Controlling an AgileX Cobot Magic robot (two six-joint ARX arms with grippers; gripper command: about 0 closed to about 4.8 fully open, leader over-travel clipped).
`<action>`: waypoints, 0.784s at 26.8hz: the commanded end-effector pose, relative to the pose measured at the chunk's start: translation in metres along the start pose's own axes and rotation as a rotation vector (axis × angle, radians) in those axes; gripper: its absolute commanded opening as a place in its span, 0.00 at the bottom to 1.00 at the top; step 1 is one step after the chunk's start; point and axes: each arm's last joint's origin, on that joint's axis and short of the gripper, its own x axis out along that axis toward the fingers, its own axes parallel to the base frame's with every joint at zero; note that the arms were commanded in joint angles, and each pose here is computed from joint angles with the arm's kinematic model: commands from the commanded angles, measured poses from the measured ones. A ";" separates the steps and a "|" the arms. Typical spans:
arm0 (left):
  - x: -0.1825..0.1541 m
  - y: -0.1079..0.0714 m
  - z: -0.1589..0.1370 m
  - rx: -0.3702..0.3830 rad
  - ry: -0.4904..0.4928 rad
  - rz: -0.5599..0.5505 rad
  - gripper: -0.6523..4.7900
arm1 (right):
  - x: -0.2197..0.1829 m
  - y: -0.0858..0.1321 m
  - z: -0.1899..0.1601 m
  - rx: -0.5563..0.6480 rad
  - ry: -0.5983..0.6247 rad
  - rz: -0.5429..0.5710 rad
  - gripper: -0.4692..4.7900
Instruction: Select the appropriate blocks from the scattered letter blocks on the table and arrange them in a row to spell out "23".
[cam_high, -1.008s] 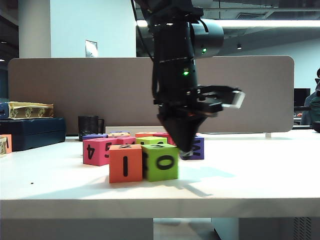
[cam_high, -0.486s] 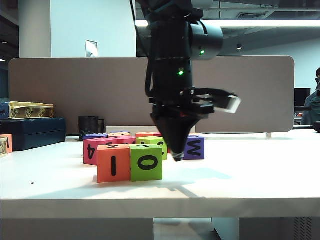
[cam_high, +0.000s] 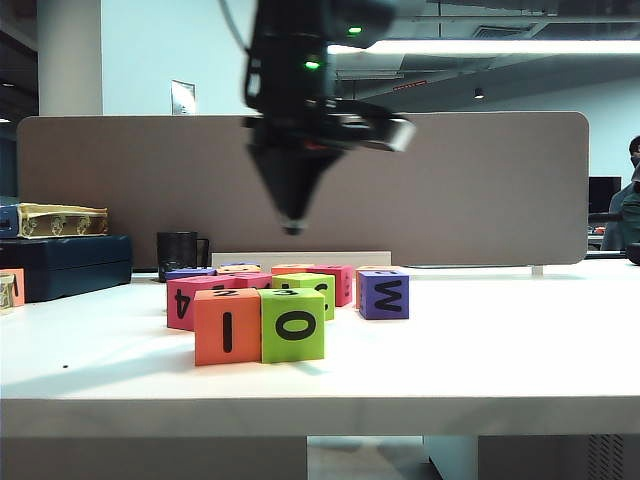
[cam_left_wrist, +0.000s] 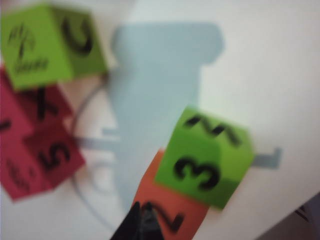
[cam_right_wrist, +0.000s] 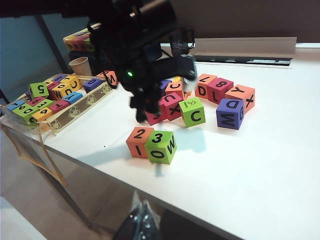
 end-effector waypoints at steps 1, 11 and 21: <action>0.000 0.028 -0.025 -0.155 0.126 -0.056 0.11 | 0.000 0.000 0.002 -0.010 -0.010 0.000 0.09; 0.019 0.079 -0.060 -0.381 0.172 -0.238 0.11 | 0.000 0.000 0.002 -0.010 -0.011 -0.001 0.09; 0.049 0.072 -0.068 -0.414 0.183 -0.311 0.11 | 0.000 0.000 0.001 -0.010 -0.010 -0.001 0.09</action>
